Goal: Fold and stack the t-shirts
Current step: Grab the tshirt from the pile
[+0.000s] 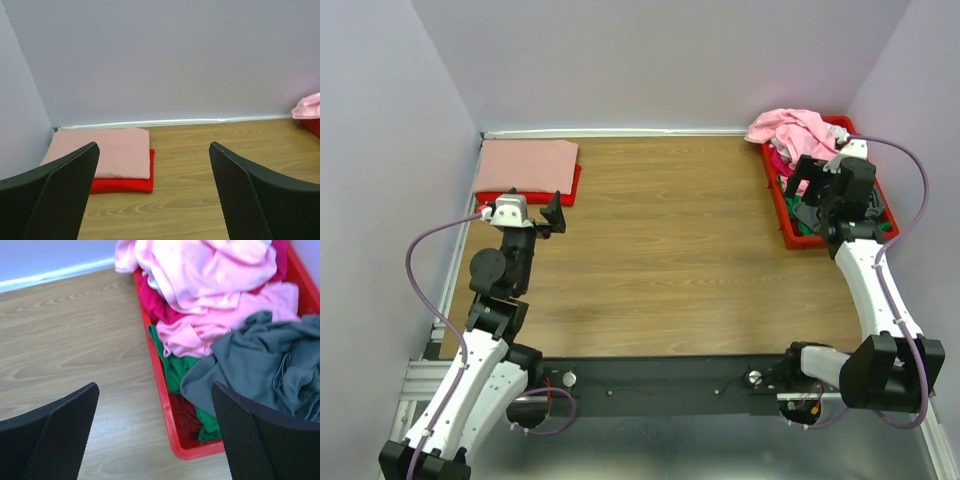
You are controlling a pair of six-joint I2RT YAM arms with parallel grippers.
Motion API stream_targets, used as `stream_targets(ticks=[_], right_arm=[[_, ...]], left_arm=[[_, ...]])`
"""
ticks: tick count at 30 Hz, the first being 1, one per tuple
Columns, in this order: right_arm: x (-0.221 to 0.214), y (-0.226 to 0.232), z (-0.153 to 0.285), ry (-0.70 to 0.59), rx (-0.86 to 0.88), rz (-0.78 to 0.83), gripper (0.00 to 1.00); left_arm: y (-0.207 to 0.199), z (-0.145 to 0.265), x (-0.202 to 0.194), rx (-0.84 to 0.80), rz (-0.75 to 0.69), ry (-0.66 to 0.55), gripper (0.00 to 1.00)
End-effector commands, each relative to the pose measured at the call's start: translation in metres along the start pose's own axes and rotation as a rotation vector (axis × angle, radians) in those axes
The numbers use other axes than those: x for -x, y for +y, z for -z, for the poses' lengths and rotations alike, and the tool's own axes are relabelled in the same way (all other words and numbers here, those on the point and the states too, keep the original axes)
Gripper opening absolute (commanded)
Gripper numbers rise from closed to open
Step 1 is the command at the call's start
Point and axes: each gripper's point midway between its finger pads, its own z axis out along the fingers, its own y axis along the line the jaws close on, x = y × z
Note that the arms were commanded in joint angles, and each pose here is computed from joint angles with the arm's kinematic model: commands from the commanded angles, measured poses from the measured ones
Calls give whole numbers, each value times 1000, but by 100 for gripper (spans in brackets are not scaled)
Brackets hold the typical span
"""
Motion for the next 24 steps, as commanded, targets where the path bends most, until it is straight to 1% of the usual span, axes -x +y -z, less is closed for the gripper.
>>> stream_targets(ticks=[1, 2, 3, 4, 5, 6, 8, 10, 11, 12, 13, 14, 15, 16, 17, 18, 19, 22, 24], right_arm=[[27, 10, -1, -48, 88, 181, 100], [26, 17, -3, -47, 143, 247, 100], [19, 32, -1, -26, 249, 316, 100], [13, 35, -6, -13, 292, 431, 100], [19, 36, -8, -14, 305, 461, 100], [19, 31, -11, 12, 281, 468, 100], [26, 21, -31, 53, 221, 449, 100], [24, 14, -50, 86, 220, 385, 100], [12, 11, -71, 131, 237, 351, 100], [29, 15, -80, 105, 272, 324, 100], [36, 13, -89, 107, 273, 293, 100], [34, 13, -101, 124, 280, 281, 100], [15, 12, -122, 182, 287, 260, 100], [40, 14, -134, 139, 284, 244, 100], [41, 14, -145, 147, 277, 225, 100], [18, 8, -169, 217, 259, 199, 100], [41, 7, -179, 177, 241, 191, 100], [36, -5, -212, 197, 182, 180, 97], [19, -12, -225, 238, 154, 187, 92]], left_arm=[[1, -1, 4, 9, -8, -22, 98], [1, -1, 5, 9, -9, -24, 98], [1, -2, 5, 7, -9, -24, 98], [1, -2, 4, 6, -10, -21, 98], [0, -2, 5, 1, -9, -24, 98], [-1, -3, 5, -2, -11, -23, 98], [-3, -4, 4, -14, -11, -23, 98], [-5, -6, 2, -20, -12, -16, 98], [-6, -6, 3, -27, -12, -16, 98], [-8, -6, 4, -32, -11, -17, 98], [-9, -5, 4, -39, -11, -17, 98], [-10, -5, 6, -43, -9, -22, 98], [-10, -4, 6, -46, -9, -23, 98], [-11, -3, 8, -49, -7, -29, 98], [-11, -2, 8, -52, -6, -31, 98], [-11, -2, 8, -52, -6, -31, 98], [-11, -1, 8, -50, -6, -32, 98], [-9, -2, 5, -44, -32, -25, 98], [-9, -2, 5, -41, -34, -25, 98]])
